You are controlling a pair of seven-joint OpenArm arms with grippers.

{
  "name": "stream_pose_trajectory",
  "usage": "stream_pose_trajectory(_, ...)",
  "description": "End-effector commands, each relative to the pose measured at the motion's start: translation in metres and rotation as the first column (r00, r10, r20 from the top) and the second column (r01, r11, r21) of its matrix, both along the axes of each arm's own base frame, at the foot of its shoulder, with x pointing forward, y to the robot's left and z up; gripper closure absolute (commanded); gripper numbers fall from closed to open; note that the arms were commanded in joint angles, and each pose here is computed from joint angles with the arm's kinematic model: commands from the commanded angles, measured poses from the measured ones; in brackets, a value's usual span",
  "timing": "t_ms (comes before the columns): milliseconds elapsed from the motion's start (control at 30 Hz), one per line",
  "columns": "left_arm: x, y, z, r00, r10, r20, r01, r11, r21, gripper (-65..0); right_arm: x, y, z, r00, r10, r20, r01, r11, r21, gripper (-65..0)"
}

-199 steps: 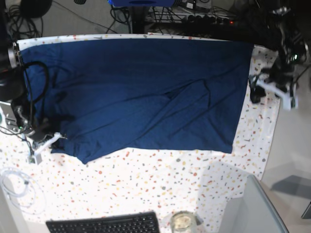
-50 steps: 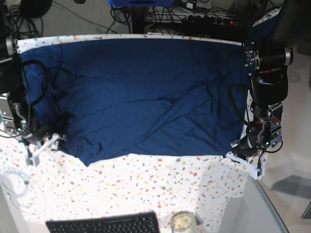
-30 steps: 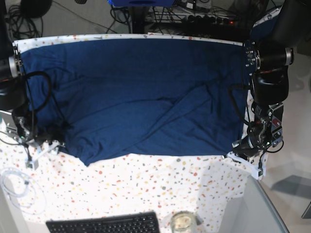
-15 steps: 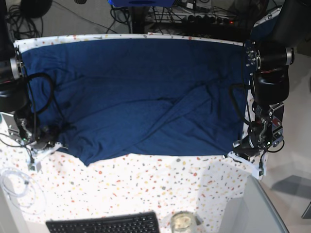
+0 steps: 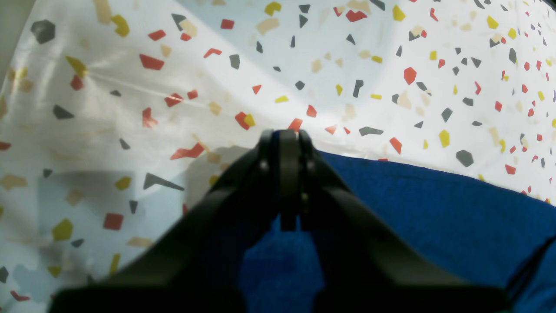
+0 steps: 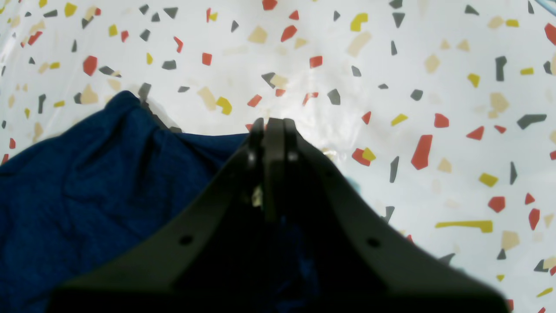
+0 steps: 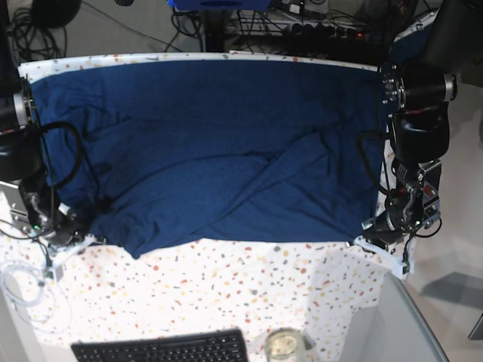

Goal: Layout the t-shirt on the table in an organized manner, then fold the t-shirt properly
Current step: 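Hold the side edges and pull them outward to spread the shirt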

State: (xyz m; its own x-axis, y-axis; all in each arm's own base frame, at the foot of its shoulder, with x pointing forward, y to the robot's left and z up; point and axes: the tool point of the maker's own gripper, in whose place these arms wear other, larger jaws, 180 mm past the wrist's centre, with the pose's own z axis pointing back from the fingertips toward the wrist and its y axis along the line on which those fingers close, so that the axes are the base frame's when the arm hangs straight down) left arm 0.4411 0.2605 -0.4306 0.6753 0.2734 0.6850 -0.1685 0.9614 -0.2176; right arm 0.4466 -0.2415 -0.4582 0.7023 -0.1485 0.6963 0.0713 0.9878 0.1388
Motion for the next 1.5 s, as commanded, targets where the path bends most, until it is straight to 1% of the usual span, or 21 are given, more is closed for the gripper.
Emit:
stream_pose_trajectory(0, 0.022, 0.007, 0.028, 0.996, 0.011, 0.083, -0.012, 1.000, 0.003, 0.0, 0.025, -0.013, 0.031, 0.996, -0.016, 0.086, 0.017, 1.000, -0.006, 0.0)
stream_pose_trajectory(67, 0.023, 0.008, 0.030, 0.996, 0.015, 0.089, -0.015, 1.000, 0.002, 0.0, 0.027, -0.016, 0.035, 0.995, -0.013, 0.097, 0.014, 1.000, -0.012, 0.0)
stream_pose_trajectory(167, 0.024, 0.008, 0.032, 0.996, 0.015, 0.093, -0.015, 1.000, 0.000, 0.0, 0.030, -0.010, 0.045, 0.991, 0.014, 0.131, -0.012, 1.000, -0.016, 0.0)
stream_pose_trajectory(200, 0.025, 0.008, 0.035, 0.995, 0.013, 0.102, -0.014, 1.000, 0.003, 0.0, 0.030, -0.016, 0.049, 0.990, 0.018, 0.142, -0.014, 1.000, -0.028, 0.0)
stream_pose_trajectory(300, 0.032, 0.007, 0.052, 0.989, -0.001, 0.150, -0.002, 1.000, 0.019, 0.0, 0.024, -0.019, 0.048, 0.992, 0.032, 0.119, -0.028, 0.999, -0.036, 0.0)
stream_pose_trajectory(400, 0.030, 0.001, 0.056, 0.993, -0.025, 0.118, 0.023, 1.000, 0.020, 0.0, 0.018, -0.017, 0.043, 0.994, 0.040, 0.103, -0.036, 0.999, -0.035, 0.0)
stream_pose_trajectory(467, 0.034, 0.000, 0.067, 0.989, -0.036, 0.141, 0.032, 0.999, 0.030, 0.0, 0.014, -0.017, 0.042, 0.994, 0.035, 0.108, -0.032, 0.999, -0.027, 0.0)
stream_pose_trajectory(533, 0.032, -0.001, 0.070, 0.987, -0.042, 0.152, 0.037, 0.999, 0.039, 0.0, 0.009, -0.018, 0.041, 0.993, 0.021, 0.118, -0.019, 1.000, -0.012, 0.0)
stream_pose_trajectory(600, 0.030, -0.001, 0.069, 0.987, -0.045, 0.151, 0.039, 0.998, 0.042, 0.0, 0.006, -0.020, 0.038, 0.993, 0.010, 0.118, -0.009, 1.000, -0.005, 0.0)
stream_pose_trajectory(800, 0.015, -0.001, 0.044, 0.995, -0.038, 0.092, 0.036, 0.999, 0.031, 0.0, -0.001, -0.016, 0.030, 0.995, 0.011, 0.101, -0.011, 1.000, 0.001, 0.0)
stream_pose_trajectory(1000, 0.014, -0.001, 0.043, 0.995, -0.039, 0.089, 0.036, 0.999, 0.029, 0.0, -0.008, -0.011, 0.021, 0.997, 0.007, 0.081, -0.008, 1.000, 0.009, -1.4)
stream_pose_trajectory(1033, 0.011, -0.001, 0.039, 0.996, -0.039, 0.082, 0.037, 0.999, 0.029, 0.0, -0.009, -0.010, 0.018, 0.998, 0.002, 0.070, -0.003, 1.000, 0.014, -3.8)
stream_pose_trajectory(1067, 0.011, -0.001, 0.039, 0.996, -0.039, 0.080, 0.037, 0.999, 0.029, 0.0, -0.013, -0.012, 0.013, 0.999, -0.011, 0.043, 0.011, 1.000, 0.010, -8.0)
stream_pose_trajectory(1100, 0.011, -0.001, 0.039, 0.996, -0.039, 0.080, 0.037, 0.999, 0.029, 0.0, -0.016, -0.015, 0.010, 0.999, -0.023, 0.026, 0.023, 1.000, 0.004, -13.5)
stream_pose_trajectory(1133, 0.011, -0.001, 0.039, 0.996, -0.039, 0.080, 0.037, 0.999, 0.029, 0.0, -0.016, -0.017, 0.010, 0.999, -0.033, 0.021, 0.033, 0.999, -0.002, -21.0)
stream_pose_trajectory(1200, 0.010, -0.001, 0.038, 0.996, -0.039, 0.079, 0.037, 0.999, 0.029, 0.0, -0.011, -0.016, 0.017, 0.999, -0.031, 0.043, 0.032, 0.999, -0.007, -34.7)
stream_pose_trajectory(1233, 0.010, -0.001, 0.037, 0.996, -0.039, 0.077, 0.037, 0.999, 0.029, 0.0, -0.007, -0.014, 0.022, 0.998, -0.024, 0.058, 0.025, 1.000, -0.005, -38.3)
stream_pose_trajectory(1267, 0.010, -0.001, 0.037, 0.996, -0.039, 0.077, 0.037, 0.999, 0.029, 0.0, -0.004, -0.012, 0.027, 0.997, -0.018, 0.072, 0.019, 1.000, -0.005, -39.6)
stream_pose_trajectory(1367, 0.010, -0.001, 0.037, 0.996, -0.038, 0.077, 0.036, 0.999, 0.030, 0.0, 0.009, -0.009, 0.039, 0.995, -0.012, 0.098, 0.013, 1.000, -0.007, -39.9)
stream_pose_trajectory(1467, 0.009, 0.000, 0.038, 0.996, -0.038, 0.077, 0.035, 0.999, 0.032, 0.0, 0.012, -0.014, 0.028, 0.997, -0.056, 0.056, 0.056, 0.998, 0.005, -40.2)
